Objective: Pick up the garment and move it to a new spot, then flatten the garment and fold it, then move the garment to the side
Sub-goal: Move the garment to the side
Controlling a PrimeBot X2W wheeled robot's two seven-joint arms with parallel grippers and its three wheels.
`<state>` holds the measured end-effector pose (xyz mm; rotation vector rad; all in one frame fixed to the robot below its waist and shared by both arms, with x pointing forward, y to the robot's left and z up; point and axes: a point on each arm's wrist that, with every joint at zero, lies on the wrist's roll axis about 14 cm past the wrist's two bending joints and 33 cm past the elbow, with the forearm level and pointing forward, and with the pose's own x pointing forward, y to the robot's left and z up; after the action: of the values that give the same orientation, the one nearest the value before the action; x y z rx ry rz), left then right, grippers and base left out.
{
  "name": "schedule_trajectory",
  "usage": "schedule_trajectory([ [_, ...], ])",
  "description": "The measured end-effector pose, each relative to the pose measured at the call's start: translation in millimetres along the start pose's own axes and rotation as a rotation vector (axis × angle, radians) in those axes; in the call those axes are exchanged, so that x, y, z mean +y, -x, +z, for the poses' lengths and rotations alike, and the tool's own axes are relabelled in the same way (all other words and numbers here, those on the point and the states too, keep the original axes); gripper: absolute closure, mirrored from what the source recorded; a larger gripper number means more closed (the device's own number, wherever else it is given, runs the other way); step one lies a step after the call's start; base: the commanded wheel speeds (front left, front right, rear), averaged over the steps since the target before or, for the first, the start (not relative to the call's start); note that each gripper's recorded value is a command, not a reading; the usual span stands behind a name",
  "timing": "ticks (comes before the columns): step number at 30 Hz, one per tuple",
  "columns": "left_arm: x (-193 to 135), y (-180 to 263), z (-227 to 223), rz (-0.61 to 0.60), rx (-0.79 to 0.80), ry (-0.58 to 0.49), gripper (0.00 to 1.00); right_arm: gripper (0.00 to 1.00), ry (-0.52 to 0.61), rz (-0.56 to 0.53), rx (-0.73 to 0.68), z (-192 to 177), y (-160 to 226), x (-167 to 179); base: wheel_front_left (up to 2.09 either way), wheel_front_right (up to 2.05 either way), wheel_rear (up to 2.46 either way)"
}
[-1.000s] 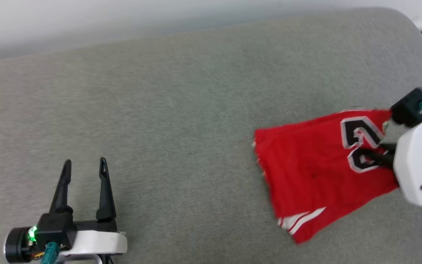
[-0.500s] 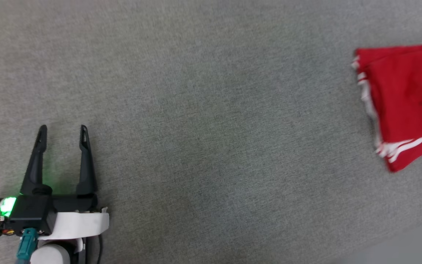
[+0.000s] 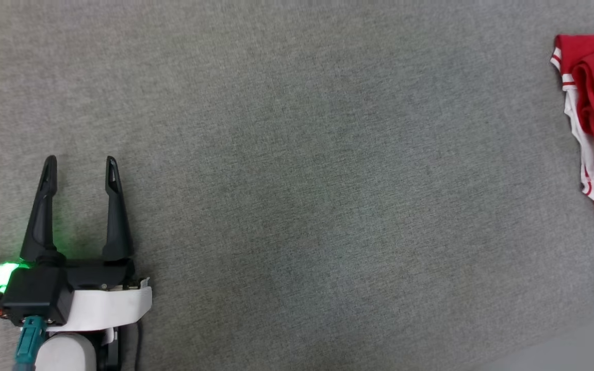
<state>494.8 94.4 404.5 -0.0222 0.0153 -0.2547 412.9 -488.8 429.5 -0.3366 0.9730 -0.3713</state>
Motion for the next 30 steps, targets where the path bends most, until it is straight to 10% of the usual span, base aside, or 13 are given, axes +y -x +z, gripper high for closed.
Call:
schedule_trajectory([
  [6,-4,11,22,0.017,-0.020,0.012,0.00,0.00,0.028,-0.088,-0.184,29,24,-30,0.00,0.00,0.00],
  [15,1,49,61,0.068,-0.058,-0.002,0.00,0.00,0.118,-0.200,-0.839,137,122,-50,0.00,0.00,0.00],
  [30,24,114,94,0.184,-0.091,-0.037,0.00,0.00,-0.125,0.128,-1.397,171,236,107,0.00,0.00,0.00],
])
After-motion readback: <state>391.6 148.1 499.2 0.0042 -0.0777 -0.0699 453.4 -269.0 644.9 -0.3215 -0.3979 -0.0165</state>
